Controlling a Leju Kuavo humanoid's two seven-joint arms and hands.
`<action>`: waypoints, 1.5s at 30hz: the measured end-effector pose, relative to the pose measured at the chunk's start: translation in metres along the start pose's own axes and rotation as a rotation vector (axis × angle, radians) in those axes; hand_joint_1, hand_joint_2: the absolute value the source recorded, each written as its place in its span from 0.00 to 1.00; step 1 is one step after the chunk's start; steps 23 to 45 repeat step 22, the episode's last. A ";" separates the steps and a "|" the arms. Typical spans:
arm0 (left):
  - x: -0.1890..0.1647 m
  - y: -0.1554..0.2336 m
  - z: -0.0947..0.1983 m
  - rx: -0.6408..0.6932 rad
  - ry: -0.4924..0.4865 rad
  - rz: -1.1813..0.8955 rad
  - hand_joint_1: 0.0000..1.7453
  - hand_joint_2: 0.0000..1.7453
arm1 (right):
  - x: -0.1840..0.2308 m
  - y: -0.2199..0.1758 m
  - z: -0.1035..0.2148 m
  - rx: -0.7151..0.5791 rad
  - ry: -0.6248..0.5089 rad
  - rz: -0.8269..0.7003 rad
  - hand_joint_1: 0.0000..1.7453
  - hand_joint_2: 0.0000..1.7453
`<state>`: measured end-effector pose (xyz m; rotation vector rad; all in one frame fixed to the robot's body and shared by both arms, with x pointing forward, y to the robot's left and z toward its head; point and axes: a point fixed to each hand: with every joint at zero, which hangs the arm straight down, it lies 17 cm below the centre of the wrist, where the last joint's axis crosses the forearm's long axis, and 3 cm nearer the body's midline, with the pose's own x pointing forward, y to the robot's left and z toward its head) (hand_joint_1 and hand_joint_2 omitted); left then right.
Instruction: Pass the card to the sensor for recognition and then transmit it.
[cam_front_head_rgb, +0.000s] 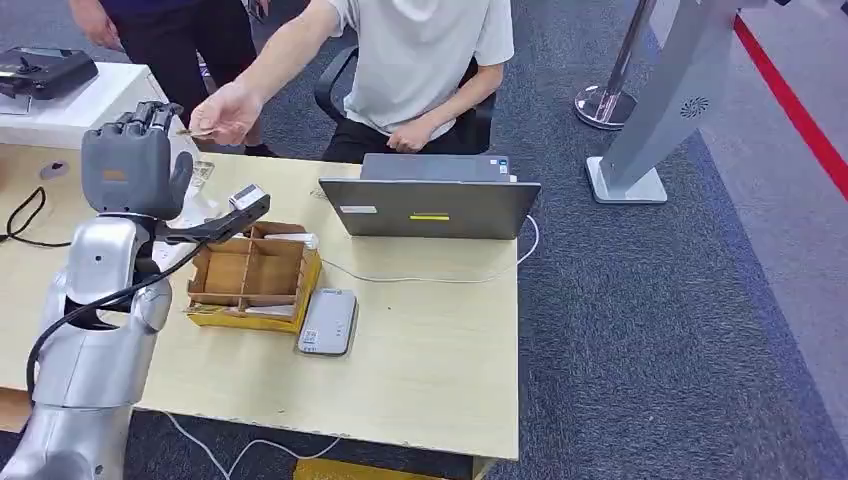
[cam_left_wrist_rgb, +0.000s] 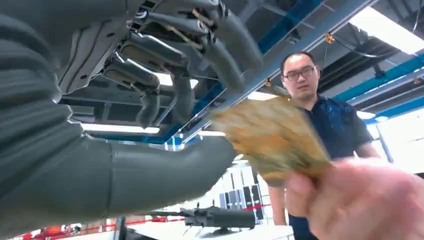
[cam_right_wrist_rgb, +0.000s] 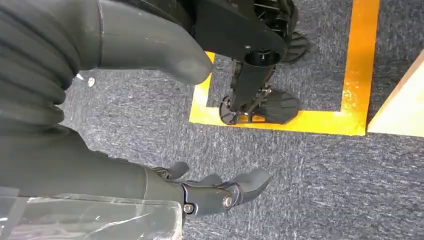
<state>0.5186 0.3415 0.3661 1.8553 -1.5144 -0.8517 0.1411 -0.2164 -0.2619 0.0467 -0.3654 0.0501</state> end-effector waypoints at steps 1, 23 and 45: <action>0.001 -0.001 0.000 -0.003 -0.002 0.000 0.00 1.00 | 0.000 0.000 0.000 0.000 0.001 0.000 0.00 1.00; -0.101 0.017 0.105 0.018 0.030 0.548 0.00 1.00 | -0.029 -0.010 0.005 -0.040 0.016 -0.127 0.00 1.00; -0.101 0.017 0.105 0.018 0.030 0.548 0.00 1.00 | -0.029 -0.010 0.005 -0.040 0.016 -0.127 0.00 1.00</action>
